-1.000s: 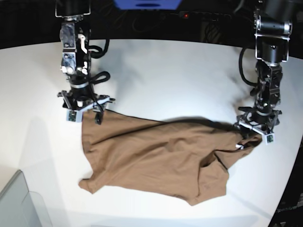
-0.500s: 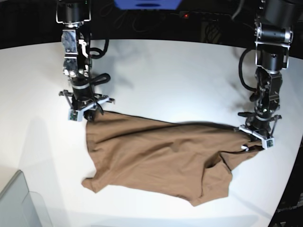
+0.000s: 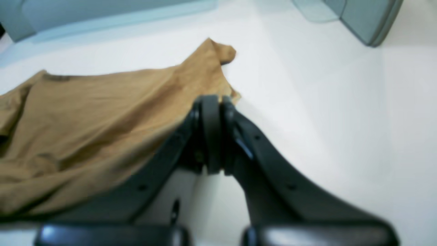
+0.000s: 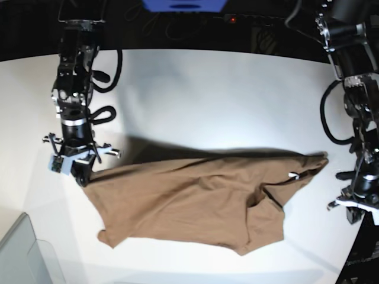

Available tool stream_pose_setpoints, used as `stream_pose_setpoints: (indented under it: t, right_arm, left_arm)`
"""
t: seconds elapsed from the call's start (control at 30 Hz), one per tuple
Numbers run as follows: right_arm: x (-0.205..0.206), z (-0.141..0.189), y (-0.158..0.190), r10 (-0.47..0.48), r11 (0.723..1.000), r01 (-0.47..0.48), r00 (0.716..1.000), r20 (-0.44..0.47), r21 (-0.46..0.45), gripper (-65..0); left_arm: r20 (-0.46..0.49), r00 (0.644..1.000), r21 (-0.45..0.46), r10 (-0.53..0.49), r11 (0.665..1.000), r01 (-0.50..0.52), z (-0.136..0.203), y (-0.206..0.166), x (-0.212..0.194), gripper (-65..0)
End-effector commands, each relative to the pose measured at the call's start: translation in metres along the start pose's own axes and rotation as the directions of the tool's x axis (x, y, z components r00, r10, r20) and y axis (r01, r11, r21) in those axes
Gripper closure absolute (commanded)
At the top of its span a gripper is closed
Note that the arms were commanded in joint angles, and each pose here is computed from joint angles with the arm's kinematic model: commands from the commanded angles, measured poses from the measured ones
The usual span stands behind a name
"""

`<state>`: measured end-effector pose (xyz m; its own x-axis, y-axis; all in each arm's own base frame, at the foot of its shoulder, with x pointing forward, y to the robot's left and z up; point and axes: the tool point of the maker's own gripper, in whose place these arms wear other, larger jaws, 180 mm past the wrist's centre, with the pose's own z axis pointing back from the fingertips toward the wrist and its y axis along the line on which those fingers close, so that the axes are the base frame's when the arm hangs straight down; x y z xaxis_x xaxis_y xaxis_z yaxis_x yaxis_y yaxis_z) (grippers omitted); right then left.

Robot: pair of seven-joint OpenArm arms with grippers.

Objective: Layout the t-shirt on the table in an organized manner, then fold the t-shirt properly
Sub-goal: 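Drag the held shirt with both grippers to spread it flat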

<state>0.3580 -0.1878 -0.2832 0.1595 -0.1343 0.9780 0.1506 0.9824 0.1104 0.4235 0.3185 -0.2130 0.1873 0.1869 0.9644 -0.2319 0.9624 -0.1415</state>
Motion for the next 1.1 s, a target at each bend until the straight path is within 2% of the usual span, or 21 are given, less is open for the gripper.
stream_pose_setpoints:
  t: [0.0,0.1,0.2,0.33,0.4,0.53,0.67,0.73,0.8,0.93,1.07]
  right_arm:
    - [0.035,0.0,-0.004,0.009,1.0,-0.008,0.994,0.113,-0.009,0.0]
    - [0.063,0.007,-0.004,0.011,1.0,-0.009,0.983,0.185,-0.009,0.0]
    - [0.078,0.012,-0.001,0.011,1.0,-0.01,0.975,0.223,-0.003,0.0]
    - [0.069,0.011,-0.001,0.008,1.0,-0.007,0.979,0.202,-0.004,0.0]
    - [0.063,0.011,-0.001,0.006,1.0,-0.005,0.983,0.185,-0.004,0.0]
    - [0.051,0.013,-0.002,0.008,1.0,-0.007,0.988,0.156,-0.007,0.0]
    - [0.049,0.014,-0.003,0.009,1.0,-0.008,0.989,0.149,-0.008,0.0]
    - [0.046,0.015,-0.004,0.01,1.0,-0.009,0.99,0.141,-0.009,0.0]
    - [0.046,0.015,-0.004,0.01,1.0,-0.009,0.99,0.141,-0.009,0.0]
    - [0.043,0.016,-0.001,-0.002,1.0,0.003,0.991,0.135,-0.008,0.0]
    - [0.04,0.017,-0.001,-0.003,1.0,0.004,0.992,0.129,-0.008,0.0]
  left_arm:
    - [0.082,0.997,0.009,-0.012,1.0,0.012,0.005,0.004,0.034,-0.4]
    - [0.094,0.995,0.009,-0.014,1.0,0.014,0.012,0.003,0.045,-0.4]
    - [0.053,0.998,0.003,-0.017,1.0,0.016,0.01,0.001,0.032,-0.9]
    - [-0.16,0.987,-0.032,-0.002,0.999,-0.004,0.007,-0.019,-0.045,-1.8]
    - [-0.251,0.968,-0.047,0.0,0.999,-0.012,0.013,-0.027,-0.079,-6.4]
    - [-0.369,0.929,-0.089,-0.039,0.996,0.007,0.025,-0.043,-0.119,-24.5]
    - [-0.384,0.92,-0.1,-0.077,0.994,0.042,0.026,-0.045,-0.135,-38.8]
    - [-0.406,0.907,-0.097,-0.11,0.992,0.077,0.024,-0.045,-0.148,-43.3]
    - [-0.412,0.897,-0.113,-0.159,0.986,0.123,0.019,-0.052,-0.159,-45.2]
    - [-0.419,0.871,-0.171,-0.256,0.965,0.201,0.012,-0.07,-0.18,-45.0]
    - [-0.408,0.867,-0.201,-0.285,0.955,0.219,0.005,-0.082,-0.185,-45.0]
